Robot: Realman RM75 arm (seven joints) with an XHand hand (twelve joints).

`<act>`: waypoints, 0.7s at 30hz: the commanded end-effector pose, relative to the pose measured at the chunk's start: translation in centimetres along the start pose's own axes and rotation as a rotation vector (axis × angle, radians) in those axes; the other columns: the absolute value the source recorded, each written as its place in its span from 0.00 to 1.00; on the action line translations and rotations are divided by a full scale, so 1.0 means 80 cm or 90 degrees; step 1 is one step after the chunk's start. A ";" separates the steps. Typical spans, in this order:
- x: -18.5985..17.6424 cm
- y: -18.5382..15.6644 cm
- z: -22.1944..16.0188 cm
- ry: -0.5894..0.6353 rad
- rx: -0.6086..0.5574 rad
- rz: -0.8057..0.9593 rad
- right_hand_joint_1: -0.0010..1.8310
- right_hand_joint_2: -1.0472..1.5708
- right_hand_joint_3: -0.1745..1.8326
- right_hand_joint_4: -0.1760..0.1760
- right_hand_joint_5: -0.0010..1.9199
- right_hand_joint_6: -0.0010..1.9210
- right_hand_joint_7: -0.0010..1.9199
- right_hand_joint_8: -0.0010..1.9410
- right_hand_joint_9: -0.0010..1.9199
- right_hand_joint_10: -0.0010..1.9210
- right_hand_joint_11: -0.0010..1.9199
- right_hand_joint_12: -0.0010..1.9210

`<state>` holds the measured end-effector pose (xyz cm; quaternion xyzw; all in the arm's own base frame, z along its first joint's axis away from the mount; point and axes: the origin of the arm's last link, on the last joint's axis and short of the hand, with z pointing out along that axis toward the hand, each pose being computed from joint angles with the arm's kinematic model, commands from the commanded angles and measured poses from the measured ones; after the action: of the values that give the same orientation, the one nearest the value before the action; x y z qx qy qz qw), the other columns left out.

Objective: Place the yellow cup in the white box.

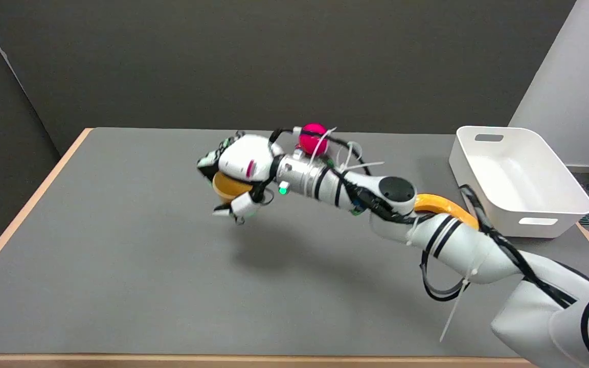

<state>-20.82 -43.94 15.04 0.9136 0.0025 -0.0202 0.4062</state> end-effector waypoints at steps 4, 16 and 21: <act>0.137 0.149 -0.098 0.120 -0.243 -0.153 0.45 0.81 0.46 0.41 0.28 1.00 0.37 1.00 0.56 1.00 0.25 1.00; 0.198 0.267 -0.234 0.105 -0.483 -0.245 0.45 0.82 0.45 0.41 0.27 1.00 0.36 1.00 0.56 1.00 0.24 1.00; 0.187 0.310 -0.307 0.076 -0.596 -0.230 0.45 0.82 0.45 0.42 0.27 1.00 0.36 1.00 0.56 1.00 0.24 1.00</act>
<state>-10.14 -46.48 32.01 0.7895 0.1480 -0.0123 0.5955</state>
